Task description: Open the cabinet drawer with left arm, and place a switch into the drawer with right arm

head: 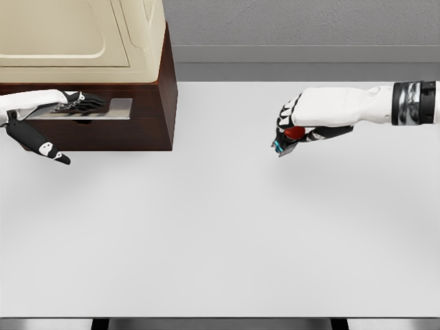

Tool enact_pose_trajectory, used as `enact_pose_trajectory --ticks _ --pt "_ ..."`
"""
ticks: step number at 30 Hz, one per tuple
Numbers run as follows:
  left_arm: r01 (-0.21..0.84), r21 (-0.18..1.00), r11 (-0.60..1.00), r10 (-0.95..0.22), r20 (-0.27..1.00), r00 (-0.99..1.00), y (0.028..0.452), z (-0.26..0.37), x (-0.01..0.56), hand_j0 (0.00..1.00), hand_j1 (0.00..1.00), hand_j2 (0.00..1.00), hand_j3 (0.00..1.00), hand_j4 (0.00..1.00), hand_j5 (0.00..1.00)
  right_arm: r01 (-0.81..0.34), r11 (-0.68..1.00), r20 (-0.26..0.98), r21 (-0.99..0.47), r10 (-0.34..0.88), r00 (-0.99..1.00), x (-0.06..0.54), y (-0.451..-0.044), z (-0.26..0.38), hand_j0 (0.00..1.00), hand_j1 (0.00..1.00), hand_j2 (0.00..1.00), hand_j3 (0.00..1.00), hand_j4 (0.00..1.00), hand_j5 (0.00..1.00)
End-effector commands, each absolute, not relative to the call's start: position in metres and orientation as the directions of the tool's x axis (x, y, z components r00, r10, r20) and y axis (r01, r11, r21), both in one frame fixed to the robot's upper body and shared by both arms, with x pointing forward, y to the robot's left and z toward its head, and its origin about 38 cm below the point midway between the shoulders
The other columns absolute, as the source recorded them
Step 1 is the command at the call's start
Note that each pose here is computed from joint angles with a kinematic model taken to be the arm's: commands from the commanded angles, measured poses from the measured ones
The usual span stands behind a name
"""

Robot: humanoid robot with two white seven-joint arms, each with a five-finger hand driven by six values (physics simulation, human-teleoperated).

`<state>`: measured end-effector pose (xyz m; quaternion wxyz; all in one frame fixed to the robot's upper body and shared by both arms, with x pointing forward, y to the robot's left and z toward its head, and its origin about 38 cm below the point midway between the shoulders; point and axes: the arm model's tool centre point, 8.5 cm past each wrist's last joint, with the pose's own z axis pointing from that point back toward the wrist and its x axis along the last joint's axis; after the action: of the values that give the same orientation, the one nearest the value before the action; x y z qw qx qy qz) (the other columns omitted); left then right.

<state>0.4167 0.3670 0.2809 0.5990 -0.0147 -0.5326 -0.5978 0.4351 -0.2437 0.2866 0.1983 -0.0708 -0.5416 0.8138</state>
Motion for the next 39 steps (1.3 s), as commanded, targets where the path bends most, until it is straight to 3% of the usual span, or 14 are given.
enact_pose_trajectory --ticks 1,39 --pt "0.734 0.615 0.288 -0.696 0.661 -0.280 0.366 0.281 0.416 1.00 1.00 1.00 1.00 1.00 1.00 -0.251 -0.324 0.110 -0.912 0.397 -0.911 0.435 -0.242 0.287 0.47 0.47 0.47 0.47 0.47 0.47" --pt "0.765 0.593 0.252 -0.693 0.662 -0.285 0.367 0.282 0.388 1.00 1.00 1.00 1.00 1.00 1.00 -0.223 -0.276 0.144 -0.935 0.277 -0.950 0.435 -0.180 0.285 0.47 0.47 0.47 0.47 0.47 0.47"
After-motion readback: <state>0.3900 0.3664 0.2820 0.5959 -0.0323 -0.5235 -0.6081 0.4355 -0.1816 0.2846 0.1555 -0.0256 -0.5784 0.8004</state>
